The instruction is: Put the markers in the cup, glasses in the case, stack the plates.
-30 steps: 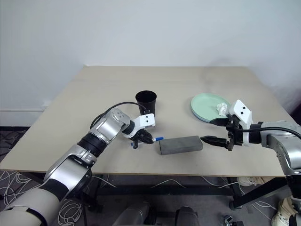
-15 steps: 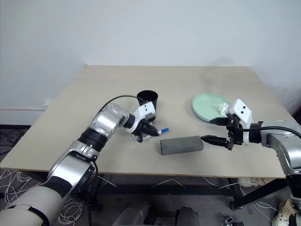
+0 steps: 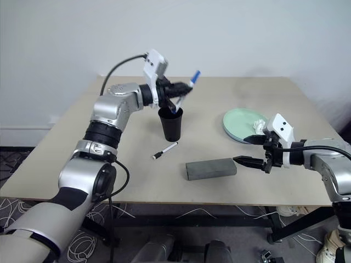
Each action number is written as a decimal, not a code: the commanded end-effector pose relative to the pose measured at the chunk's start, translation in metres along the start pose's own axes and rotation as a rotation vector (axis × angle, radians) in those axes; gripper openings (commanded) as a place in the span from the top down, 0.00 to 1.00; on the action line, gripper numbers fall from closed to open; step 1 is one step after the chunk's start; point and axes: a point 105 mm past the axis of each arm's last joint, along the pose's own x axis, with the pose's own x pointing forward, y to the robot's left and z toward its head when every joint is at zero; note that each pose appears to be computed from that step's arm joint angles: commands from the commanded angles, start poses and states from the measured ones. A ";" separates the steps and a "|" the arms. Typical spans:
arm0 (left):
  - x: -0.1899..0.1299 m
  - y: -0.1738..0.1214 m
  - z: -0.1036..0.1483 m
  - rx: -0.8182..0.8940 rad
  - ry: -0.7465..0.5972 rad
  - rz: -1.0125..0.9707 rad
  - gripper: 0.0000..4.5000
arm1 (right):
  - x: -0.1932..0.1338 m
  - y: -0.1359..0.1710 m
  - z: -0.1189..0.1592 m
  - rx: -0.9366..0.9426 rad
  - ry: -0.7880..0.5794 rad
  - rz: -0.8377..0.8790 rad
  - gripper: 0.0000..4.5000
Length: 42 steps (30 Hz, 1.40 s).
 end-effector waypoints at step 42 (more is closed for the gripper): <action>-0.010 0.011 -0.040 0.028 0.049 -0.016 0.00 | -0.003 -0.003 0.016 -0.052 -0.041 -0.013 0.00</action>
